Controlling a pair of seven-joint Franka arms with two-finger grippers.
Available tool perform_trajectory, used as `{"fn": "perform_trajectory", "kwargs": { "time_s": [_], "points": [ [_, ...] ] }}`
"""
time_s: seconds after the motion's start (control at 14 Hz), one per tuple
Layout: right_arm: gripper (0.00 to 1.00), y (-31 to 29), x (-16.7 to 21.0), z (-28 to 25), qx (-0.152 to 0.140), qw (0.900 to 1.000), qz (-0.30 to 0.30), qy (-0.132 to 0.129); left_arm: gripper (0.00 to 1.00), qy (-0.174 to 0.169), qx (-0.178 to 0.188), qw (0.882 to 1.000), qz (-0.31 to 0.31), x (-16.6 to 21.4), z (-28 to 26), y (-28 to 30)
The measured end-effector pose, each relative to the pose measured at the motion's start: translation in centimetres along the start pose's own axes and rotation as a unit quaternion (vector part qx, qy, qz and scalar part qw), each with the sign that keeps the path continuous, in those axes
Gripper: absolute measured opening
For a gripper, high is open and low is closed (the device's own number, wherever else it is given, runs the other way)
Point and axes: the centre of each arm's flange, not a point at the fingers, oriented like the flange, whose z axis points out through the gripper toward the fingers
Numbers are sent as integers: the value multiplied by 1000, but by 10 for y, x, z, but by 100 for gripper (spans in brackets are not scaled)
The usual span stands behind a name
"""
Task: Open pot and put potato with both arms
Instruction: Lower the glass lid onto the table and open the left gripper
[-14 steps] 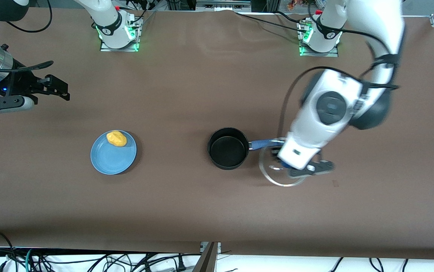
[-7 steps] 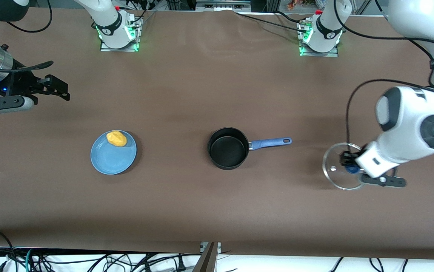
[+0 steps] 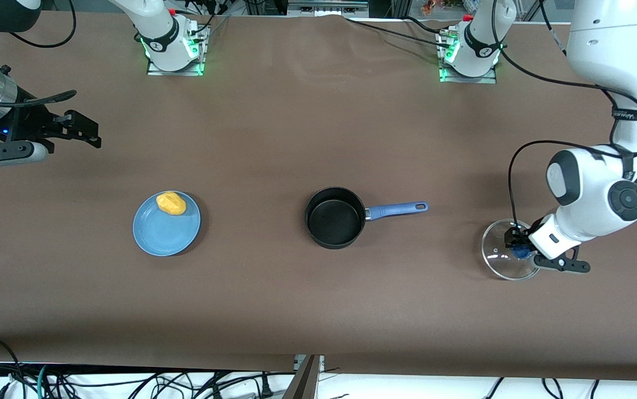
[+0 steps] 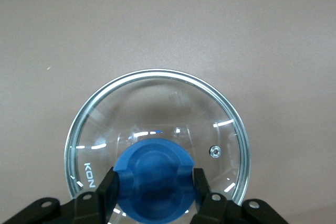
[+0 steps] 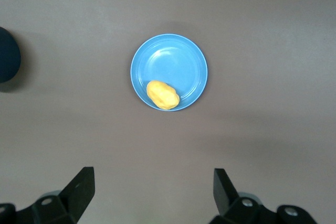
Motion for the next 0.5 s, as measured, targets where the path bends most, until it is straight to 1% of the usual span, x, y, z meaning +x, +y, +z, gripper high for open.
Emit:
{"fn": "perform_trajectory", "kwargs": {
  "time_s": [0.14,0.43,0.5],
  "points": [
    [100,0,0,0,0,1000,0,0,61,4,6,1000,0,0,18,-1],
    [100,0,0,0,0,1000,0,0,61,-3,10,1000,0,-2,43,-2],
    [100,0,0,0,0,1000,0,0,66,-1,10,1000,0,-1,42,-2]
  ]
}}
